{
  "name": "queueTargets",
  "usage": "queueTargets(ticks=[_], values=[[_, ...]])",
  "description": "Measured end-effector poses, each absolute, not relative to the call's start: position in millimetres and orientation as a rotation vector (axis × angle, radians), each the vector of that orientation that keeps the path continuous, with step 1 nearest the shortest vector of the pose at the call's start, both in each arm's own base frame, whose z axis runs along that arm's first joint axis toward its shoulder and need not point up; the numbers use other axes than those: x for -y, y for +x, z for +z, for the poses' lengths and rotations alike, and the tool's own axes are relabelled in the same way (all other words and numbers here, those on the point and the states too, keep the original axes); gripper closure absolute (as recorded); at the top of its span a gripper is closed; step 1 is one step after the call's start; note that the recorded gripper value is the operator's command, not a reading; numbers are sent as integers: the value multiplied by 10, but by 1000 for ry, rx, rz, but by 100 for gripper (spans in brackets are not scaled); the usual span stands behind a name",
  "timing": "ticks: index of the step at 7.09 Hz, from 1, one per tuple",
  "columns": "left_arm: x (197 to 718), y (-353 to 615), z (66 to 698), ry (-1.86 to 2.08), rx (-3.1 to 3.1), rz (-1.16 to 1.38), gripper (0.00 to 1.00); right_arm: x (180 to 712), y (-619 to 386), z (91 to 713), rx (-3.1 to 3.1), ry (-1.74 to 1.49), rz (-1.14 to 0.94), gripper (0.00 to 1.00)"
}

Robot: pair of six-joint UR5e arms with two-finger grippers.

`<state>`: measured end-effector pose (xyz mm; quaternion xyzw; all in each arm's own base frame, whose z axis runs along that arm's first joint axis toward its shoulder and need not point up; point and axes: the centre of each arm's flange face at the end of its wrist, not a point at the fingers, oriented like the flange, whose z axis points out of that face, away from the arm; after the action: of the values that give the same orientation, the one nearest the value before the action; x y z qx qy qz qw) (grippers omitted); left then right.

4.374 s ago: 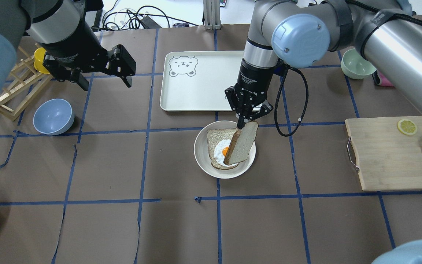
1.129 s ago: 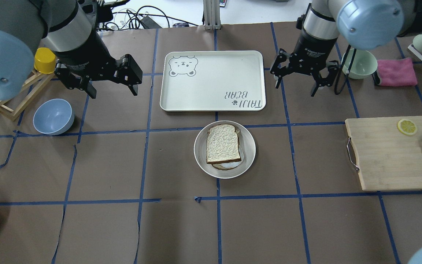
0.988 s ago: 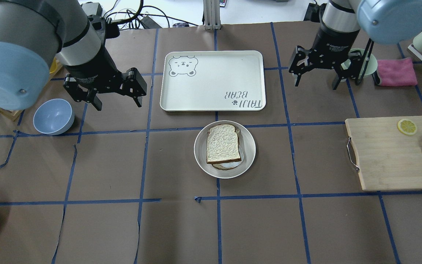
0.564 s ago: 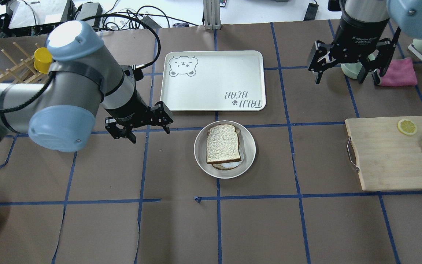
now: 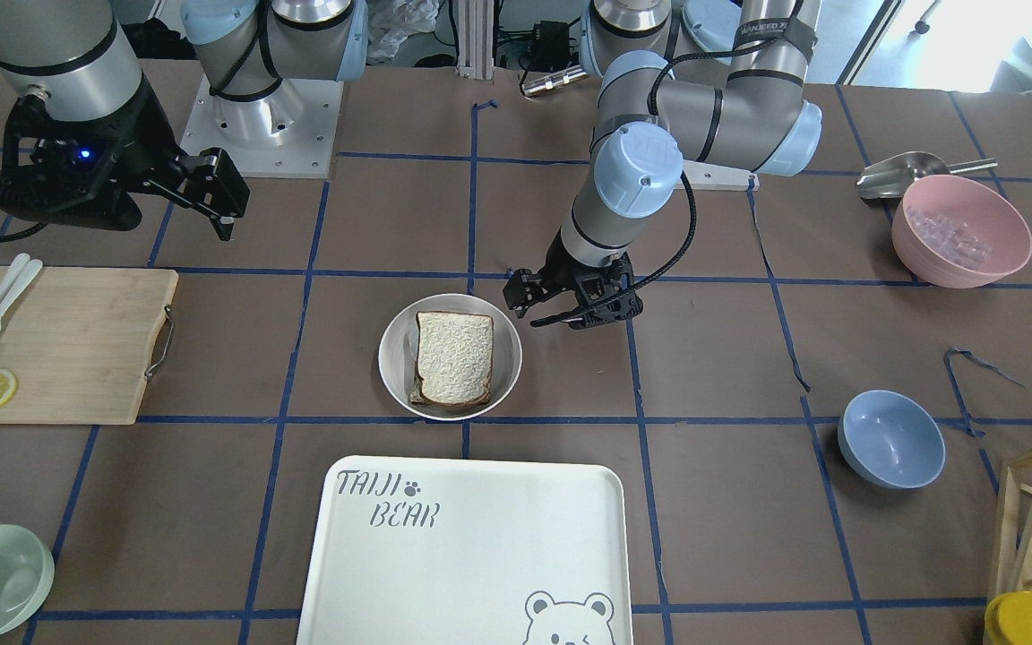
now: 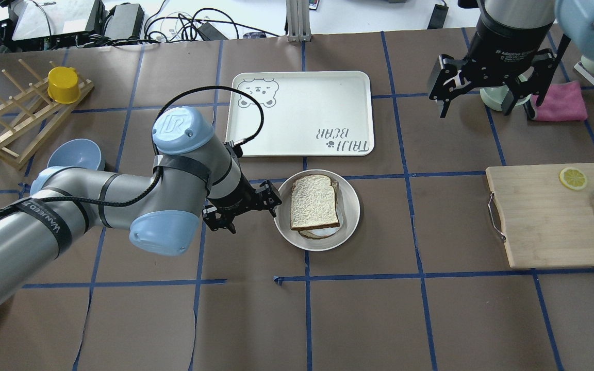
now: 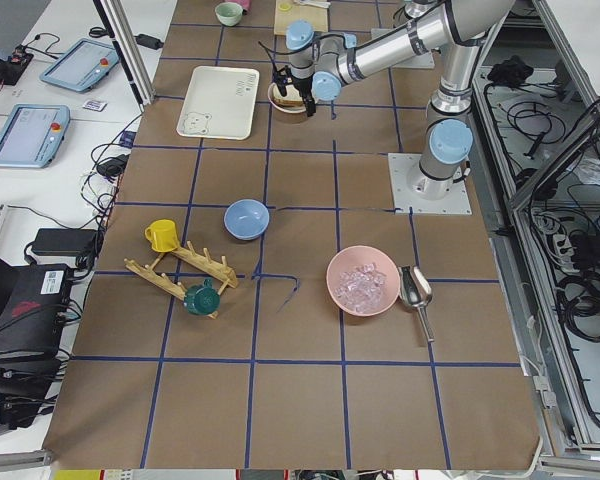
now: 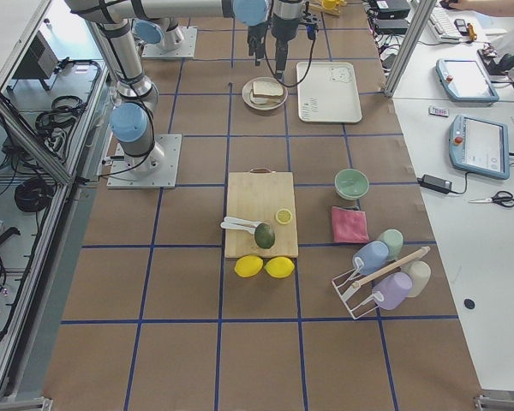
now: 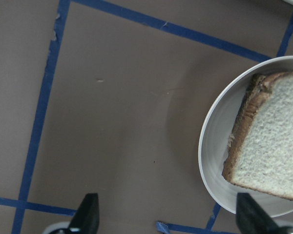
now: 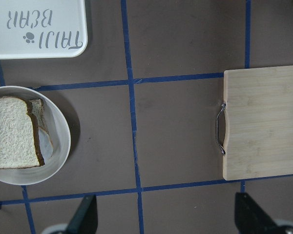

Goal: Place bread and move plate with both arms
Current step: 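Grasp the plate rim with the left gripper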

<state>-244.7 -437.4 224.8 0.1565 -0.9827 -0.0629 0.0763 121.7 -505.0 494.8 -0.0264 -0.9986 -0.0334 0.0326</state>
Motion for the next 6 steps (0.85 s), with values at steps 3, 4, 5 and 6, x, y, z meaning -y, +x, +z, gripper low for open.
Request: queueTargets(ticks=[3,4,5,6], values=[[4454,-2587,1820,479,2946,-196,54,5017,1358,4937,3093,-29,-101,0],[4471,-2608,1760,477,2945,-191,80,5022,1365,4931,3095,-27,-95,0],[4491,-2630,1738,469,2944,-183,100,5033,1368,4934,3096,-27,-81,0],[4507,-2644,1736,460,2943,-176,100,5044,1368,4939,3096,-27,-67,0]])
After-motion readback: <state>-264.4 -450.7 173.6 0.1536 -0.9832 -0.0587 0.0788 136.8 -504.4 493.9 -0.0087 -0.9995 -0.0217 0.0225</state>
